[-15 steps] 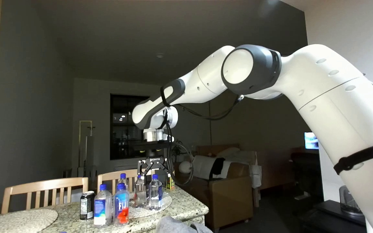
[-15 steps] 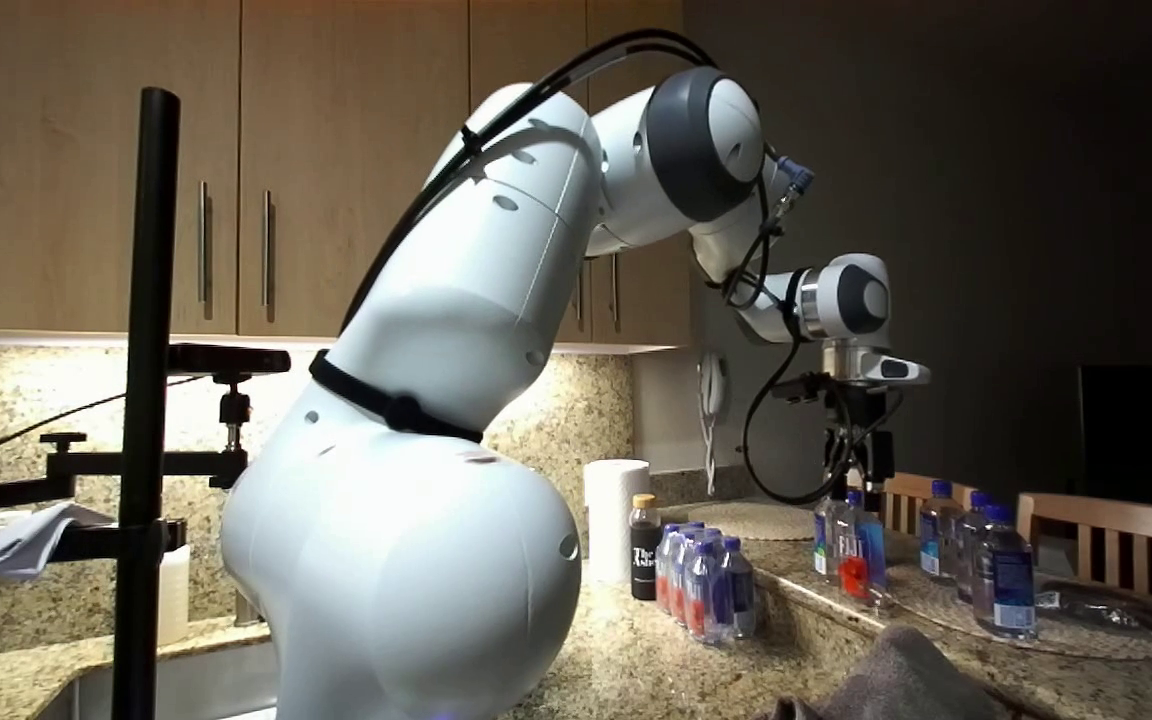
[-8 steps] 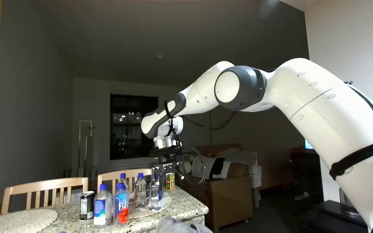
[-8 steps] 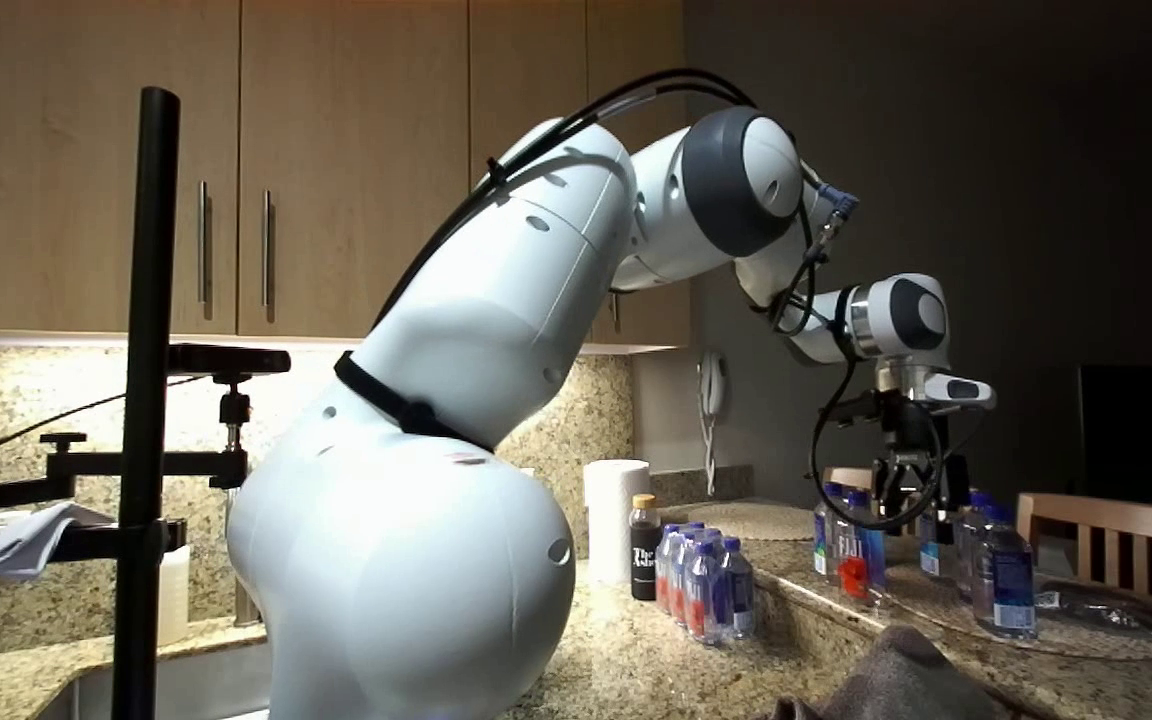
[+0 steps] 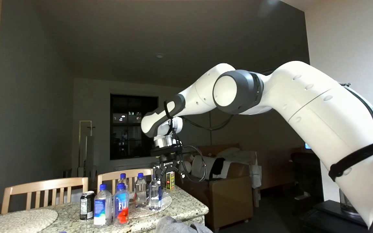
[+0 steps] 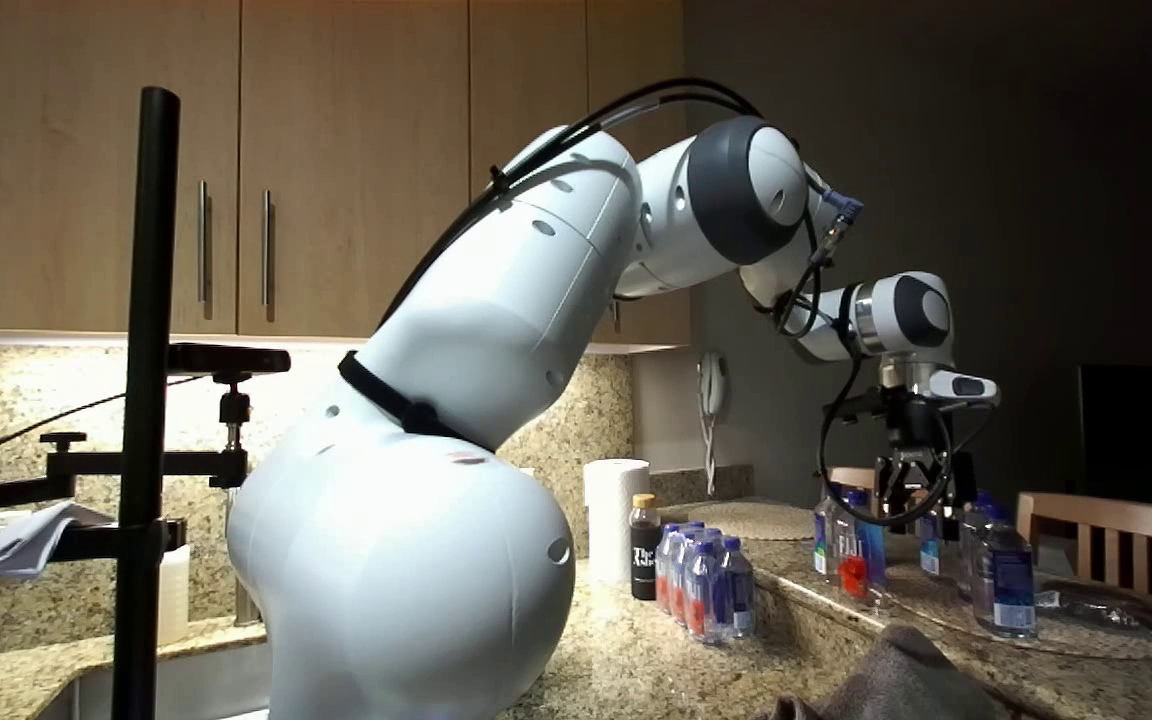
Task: Put the gray towel on the countertop
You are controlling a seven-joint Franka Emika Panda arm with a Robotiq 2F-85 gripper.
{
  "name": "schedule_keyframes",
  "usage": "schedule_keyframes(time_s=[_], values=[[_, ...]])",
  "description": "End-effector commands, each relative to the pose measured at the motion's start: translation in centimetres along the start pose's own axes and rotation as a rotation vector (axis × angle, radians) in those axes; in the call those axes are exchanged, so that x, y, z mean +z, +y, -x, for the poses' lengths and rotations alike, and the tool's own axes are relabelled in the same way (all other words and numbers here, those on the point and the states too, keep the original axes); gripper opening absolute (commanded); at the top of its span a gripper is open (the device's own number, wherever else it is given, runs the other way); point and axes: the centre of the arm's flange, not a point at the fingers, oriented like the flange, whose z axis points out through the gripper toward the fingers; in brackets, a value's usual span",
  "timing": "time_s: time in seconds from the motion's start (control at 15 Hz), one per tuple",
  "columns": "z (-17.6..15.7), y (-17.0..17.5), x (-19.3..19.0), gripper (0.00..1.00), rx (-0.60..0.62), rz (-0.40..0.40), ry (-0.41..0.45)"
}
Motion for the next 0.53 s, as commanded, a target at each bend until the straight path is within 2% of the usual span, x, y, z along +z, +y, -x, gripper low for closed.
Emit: schedule_keyframes(time_s=[0.0,0.47], values=[[0.9,0.8,1.0,1.0,0.012,-0.024,0.019],[-0.3,3.3,4.8,1.0,0.042,-0.002,0.028]])
